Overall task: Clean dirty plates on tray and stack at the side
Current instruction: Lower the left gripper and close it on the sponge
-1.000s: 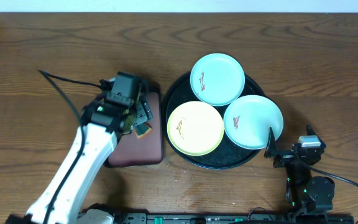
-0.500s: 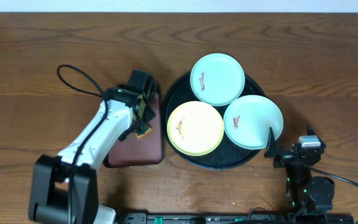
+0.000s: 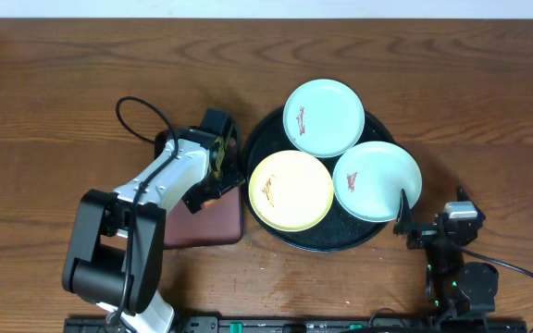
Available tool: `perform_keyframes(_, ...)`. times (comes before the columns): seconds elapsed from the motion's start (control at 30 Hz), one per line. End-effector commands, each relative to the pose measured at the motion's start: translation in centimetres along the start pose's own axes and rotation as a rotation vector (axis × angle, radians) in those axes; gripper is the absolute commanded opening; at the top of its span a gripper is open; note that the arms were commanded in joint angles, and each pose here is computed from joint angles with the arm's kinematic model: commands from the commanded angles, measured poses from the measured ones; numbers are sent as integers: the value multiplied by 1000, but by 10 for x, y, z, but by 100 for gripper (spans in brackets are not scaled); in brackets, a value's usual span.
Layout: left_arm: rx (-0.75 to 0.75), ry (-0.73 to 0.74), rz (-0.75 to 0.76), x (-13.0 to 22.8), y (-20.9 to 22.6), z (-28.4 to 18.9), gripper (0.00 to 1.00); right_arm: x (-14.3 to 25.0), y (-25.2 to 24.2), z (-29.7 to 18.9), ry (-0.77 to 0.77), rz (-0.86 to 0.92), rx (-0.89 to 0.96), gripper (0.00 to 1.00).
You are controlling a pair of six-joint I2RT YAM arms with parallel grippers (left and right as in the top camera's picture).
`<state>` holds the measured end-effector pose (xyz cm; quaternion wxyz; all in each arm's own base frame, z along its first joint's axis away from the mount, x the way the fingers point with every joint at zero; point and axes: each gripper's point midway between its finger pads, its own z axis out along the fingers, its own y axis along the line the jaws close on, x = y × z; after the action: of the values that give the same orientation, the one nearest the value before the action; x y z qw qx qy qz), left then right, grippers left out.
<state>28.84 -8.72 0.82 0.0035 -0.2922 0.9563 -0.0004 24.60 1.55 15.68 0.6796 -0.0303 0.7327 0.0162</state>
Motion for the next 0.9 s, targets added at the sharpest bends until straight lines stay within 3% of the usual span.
perform_keyframes(0.0,14,13,24,-1,-4,-2,84,1,1,0,2,-5,-5,99)
perform_keyframes(0.2,-2,7,67,0,2,5,84,1,1,0,2,-6,-5,99)
perform_keyframes(0.47,7,17,-21,-17,19,7,84,1,1,0,2,-6,-5,99)
perform_keyframes(0.87,58,81,-40,-8,16,10,84,1,1,0,2,-6,-5,99)
